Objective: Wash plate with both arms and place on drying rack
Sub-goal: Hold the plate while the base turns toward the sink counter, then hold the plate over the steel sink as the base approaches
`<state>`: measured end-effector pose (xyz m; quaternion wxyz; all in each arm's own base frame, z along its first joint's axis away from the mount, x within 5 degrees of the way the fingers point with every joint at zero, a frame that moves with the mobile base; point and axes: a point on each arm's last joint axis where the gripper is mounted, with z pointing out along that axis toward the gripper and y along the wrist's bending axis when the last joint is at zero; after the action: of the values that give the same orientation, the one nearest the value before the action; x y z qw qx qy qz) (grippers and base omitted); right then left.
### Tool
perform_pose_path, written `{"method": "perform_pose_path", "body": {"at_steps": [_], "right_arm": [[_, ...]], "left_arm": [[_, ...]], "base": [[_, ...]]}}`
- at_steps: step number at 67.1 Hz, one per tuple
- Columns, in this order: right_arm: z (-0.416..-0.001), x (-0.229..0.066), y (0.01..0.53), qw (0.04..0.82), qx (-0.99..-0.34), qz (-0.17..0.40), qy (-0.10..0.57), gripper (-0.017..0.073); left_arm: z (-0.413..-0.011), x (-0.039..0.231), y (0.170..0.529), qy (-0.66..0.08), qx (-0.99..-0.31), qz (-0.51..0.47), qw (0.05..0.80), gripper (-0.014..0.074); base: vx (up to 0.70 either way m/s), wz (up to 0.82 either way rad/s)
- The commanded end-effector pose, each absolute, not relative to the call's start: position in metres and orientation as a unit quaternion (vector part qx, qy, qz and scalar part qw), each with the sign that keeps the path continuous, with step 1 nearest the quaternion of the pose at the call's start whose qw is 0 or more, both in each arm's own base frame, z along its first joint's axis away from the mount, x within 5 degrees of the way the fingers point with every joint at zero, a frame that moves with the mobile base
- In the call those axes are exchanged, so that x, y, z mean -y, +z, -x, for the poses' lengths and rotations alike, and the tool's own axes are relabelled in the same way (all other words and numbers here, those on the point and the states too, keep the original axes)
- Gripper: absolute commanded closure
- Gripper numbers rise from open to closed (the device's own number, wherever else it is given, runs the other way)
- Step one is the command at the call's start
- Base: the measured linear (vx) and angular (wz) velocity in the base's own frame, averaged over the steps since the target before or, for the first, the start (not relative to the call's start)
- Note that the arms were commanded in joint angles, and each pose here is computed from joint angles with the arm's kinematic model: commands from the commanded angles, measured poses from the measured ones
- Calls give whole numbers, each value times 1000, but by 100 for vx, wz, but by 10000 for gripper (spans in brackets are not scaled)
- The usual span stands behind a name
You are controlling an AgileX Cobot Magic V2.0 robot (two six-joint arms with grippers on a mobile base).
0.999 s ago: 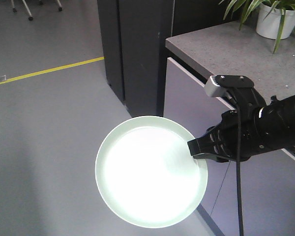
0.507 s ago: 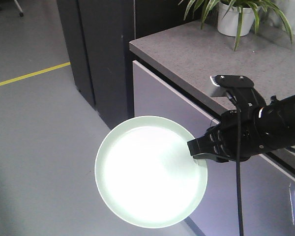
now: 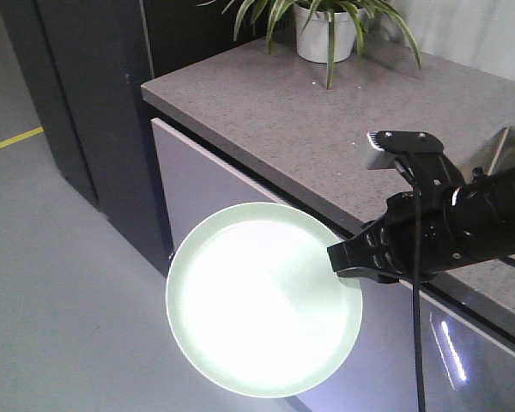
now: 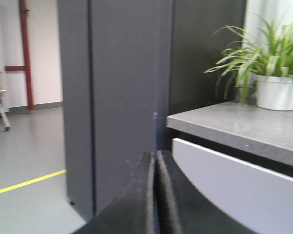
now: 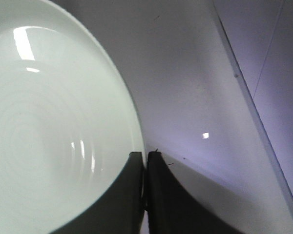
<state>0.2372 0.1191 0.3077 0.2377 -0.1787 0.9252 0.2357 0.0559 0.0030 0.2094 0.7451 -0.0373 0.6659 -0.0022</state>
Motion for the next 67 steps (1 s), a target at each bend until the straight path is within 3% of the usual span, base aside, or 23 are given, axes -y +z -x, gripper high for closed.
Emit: {"method": "perform_pose_path", "body": {"at_steps": [1,67], "right_arm": [[-237,-119,327,280,-910,173,250,561],[-237,-119,327,280,-910,173,250,561]], "left_arm": [[-52,-3,226,-7,-622,40,782,600],[-52,-3,226,-6,-622,39,782,600]], "base": [[9,-33],[10,-37]]}}
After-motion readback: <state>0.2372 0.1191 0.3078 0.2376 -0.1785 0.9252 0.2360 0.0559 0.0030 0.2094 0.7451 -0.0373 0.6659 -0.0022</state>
